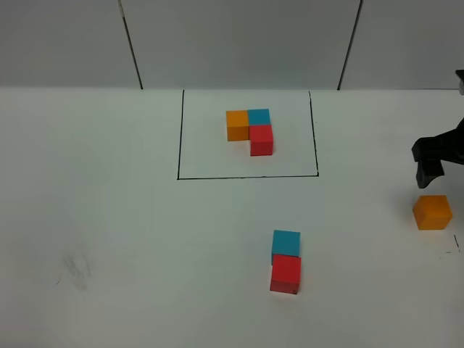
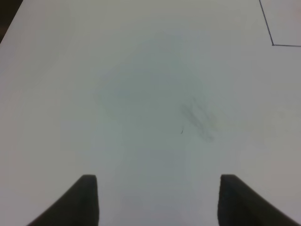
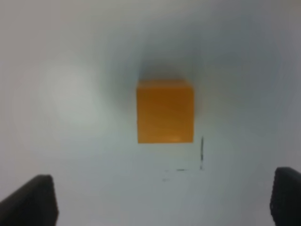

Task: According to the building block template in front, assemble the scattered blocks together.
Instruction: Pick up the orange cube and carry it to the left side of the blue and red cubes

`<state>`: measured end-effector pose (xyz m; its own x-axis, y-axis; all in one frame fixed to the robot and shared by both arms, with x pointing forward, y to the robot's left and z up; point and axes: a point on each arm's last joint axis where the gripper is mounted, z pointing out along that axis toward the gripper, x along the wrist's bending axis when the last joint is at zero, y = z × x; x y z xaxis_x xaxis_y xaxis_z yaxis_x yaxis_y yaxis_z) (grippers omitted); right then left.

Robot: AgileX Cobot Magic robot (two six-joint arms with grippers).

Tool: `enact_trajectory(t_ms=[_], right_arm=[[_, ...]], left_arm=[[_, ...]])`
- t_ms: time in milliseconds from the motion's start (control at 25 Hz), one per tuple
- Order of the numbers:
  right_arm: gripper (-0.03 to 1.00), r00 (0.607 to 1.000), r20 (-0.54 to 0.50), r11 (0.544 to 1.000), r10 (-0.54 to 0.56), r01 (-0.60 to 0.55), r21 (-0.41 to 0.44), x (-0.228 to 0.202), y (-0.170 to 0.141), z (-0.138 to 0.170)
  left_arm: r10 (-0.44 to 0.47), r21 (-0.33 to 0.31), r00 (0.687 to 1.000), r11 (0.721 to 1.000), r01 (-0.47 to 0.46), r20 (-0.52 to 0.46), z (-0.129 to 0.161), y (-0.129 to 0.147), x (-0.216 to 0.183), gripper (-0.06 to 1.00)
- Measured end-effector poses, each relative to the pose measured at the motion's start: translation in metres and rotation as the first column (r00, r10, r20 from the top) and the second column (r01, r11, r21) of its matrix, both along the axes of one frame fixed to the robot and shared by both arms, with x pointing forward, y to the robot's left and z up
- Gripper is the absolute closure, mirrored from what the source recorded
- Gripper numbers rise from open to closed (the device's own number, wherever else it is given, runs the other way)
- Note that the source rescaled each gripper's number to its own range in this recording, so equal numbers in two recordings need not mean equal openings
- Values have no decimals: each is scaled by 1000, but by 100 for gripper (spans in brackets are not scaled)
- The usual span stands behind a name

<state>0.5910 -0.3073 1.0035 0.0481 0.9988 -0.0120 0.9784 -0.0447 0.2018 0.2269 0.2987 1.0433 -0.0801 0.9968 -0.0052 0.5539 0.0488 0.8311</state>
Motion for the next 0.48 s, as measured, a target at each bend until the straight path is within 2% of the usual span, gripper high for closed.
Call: enact_trajectory(t_ms=[480], right_arm=[[8,999,-37,1000,-20,20,-7,15,-9,-43]], left_arm=[[0,0,1000,1000,0,0,0,0,0,72]])
